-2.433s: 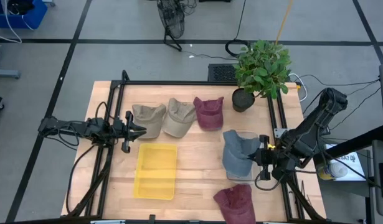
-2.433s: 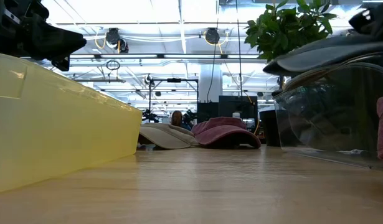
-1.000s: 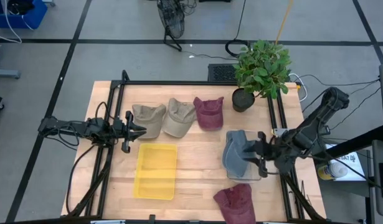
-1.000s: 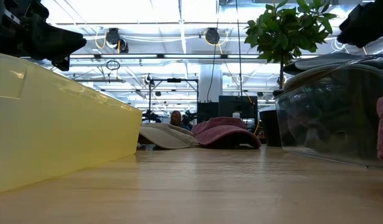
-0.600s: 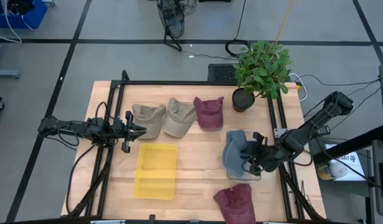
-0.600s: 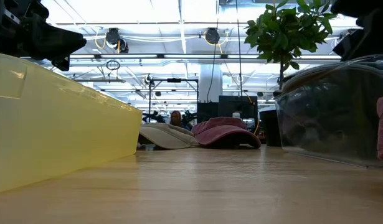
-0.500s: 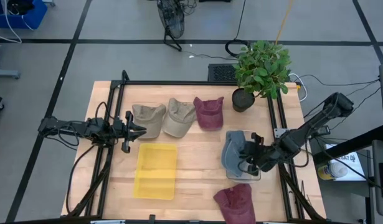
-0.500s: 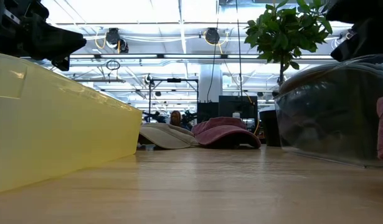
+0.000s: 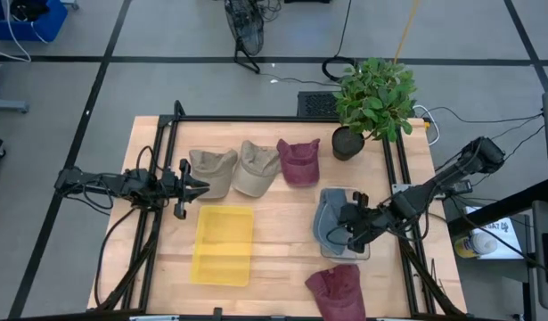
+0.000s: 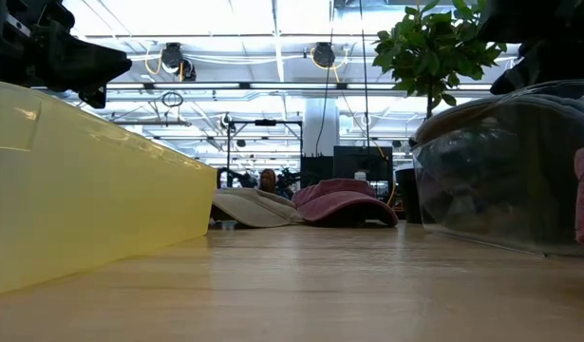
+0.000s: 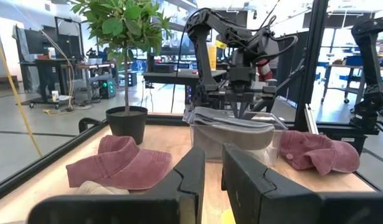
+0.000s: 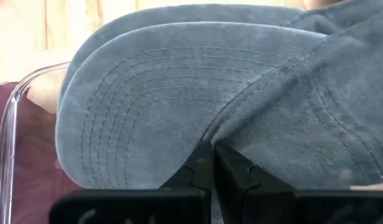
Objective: Pick & Place hat
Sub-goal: Put the blue cap into the transparent bin, then put the left brown cap into the yellow bin
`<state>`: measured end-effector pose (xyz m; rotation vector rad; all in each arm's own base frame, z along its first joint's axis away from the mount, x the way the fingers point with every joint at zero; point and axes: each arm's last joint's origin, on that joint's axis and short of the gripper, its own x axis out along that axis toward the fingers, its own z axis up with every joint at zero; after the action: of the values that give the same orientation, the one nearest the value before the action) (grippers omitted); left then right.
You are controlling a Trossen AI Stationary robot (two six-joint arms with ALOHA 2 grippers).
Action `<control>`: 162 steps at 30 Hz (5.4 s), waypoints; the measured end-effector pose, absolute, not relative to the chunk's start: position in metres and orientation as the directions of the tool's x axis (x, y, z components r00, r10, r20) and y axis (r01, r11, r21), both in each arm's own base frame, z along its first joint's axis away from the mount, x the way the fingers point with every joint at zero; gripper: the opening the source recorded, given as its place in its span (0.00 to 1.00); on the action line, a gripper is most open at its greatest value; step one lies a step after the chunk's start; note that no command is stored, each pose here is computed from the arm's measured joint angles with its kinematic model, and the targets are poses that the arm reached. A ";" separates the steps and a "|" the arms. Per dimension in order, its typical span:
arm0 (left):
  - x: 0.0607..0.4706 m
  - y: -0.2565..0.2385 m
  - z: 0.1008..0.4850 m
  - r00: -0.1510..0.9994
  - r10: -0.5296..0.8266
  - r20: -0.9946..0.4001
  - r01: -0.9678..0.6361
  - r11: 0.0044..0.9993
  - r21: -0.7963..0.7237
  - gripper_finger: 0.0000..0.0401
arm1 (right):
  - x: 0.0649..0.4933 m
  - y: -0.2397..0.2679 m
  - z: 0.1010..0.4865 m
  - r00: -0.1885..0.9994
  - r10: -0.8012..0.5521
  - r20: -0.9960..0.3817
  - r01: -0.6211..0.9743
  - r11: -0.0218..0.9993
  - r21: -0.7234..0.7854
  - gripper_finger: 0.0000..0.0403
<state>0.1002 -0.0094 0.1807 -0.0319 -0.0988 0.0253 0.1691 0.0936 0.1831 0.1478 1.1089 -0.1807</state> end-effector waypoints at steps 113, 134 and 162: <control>0.099 -0.002 0.181 0.959 0.266 0.099 -0.268 0.963 0.010 0.15 | 0.086 0.034 0.198 0.991 0.127 0.040 -0.124 0.989 -0.083 0.00; 0.100 0.000 0.182 0.930 0.354 0.096 -0.325 0.917 -0.231 0.15 | 0.086 0.029 0.196 0.999 -0.033 0.025 0.035 0.997 -0.074 0.00; 0.132 -0.001 0.224 0.906 0.292 -0.306 -0.367 0.903 -0.224 0.15 | 0.083 0.028 0.216 0.976 -0.048 0.211 0.100 0.964 -0.246 0.00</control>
<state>0.1323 -0.0007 0.2239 -0.2823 0.2706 0.3450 0.0832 0.0281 0.2159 -0.2588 -0.2051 -0.0755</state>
